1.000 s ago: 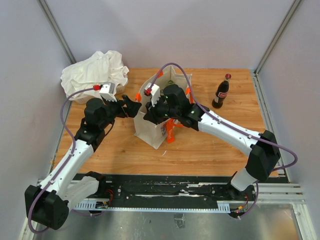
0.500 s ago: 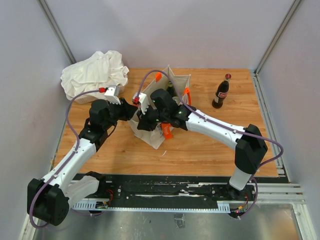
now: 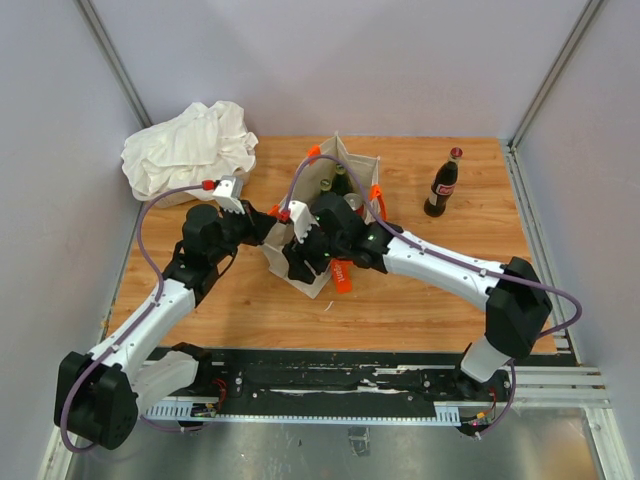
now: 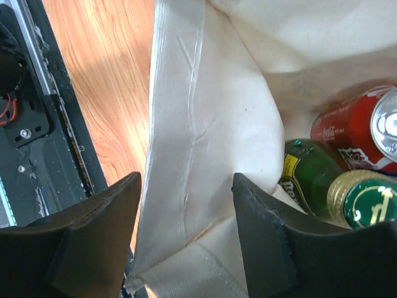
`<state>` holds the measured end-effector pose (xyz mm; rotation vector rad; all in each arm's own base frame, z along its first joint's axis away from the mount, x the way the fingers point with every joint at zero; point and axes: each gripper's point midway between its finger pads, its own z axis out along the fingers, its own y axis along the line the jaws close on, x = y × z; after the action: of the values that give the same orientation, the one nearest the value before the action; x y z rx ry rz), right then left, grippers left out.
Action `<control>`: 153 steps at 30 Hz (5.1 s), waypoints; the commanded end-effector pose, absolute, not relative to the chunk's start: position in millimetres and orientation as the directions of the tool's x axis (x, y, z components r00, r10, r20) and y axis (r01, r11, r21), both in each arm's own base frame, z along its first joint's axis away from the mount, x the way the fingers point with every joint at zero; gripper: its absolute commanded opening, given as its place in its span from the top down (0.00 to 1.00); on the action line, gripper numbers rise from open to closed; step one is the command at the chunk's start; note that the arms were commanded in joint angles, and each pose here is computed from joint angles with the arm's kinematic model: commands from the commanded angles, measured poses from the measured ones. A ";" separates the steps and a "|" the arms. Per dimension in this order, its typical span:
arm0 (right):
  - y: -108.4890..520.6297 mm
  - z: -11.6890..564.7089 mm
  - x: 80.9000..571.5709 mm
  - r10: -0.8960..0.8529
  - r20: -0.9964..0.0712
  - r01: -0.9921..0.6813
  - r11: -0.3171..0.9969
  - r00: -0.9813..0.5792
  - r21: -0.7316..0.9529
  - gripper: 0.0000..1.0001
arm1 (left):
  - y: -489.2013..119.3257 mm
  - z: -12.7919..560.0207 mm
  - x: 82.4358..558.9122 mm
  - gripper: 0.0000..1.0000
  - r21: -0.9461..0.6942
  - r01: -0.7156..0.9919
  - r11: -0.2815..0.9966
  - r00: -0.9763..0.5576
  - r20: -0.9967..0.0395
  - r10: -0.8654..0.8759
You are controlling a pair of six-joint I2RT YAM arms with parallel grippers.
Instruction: Take the beverage out of the canvas bag
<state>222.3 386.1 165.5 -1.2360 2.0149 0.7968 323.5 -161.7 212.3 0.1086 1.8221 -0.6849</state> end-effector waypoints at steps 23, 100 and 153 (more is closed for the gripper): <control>281.1 67.0 194.5 -0.700 -0.449 -0.816 0.563 -0.555 0.131 0.99 | -135.3 149.7 327.2 1.00 -0.346 0.220 0.912 -0.485 -0.850 -0.205; 318.4 162.4 214.9 -0.446 -0.722 -0.784 0.583 -0.529 0.214 0.90 | -148.1 151.2 302.0 0.70 -0.332 0.271 0.904 -0.525 -0.838 -0.150; 323.2 202.1 239.7 -0.431 -0.775 -0.772 0.626 -0.463 0.113 0.46 | -166.1 105.3 260.4 0.99 -0.390 0.309 0.868 -0.703 -0.708 -0.067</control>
<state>229.0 320.1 139.3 -1.0007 2.2690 0.6237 270.0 -176.9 126.7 0.1811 2.1846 -0.7181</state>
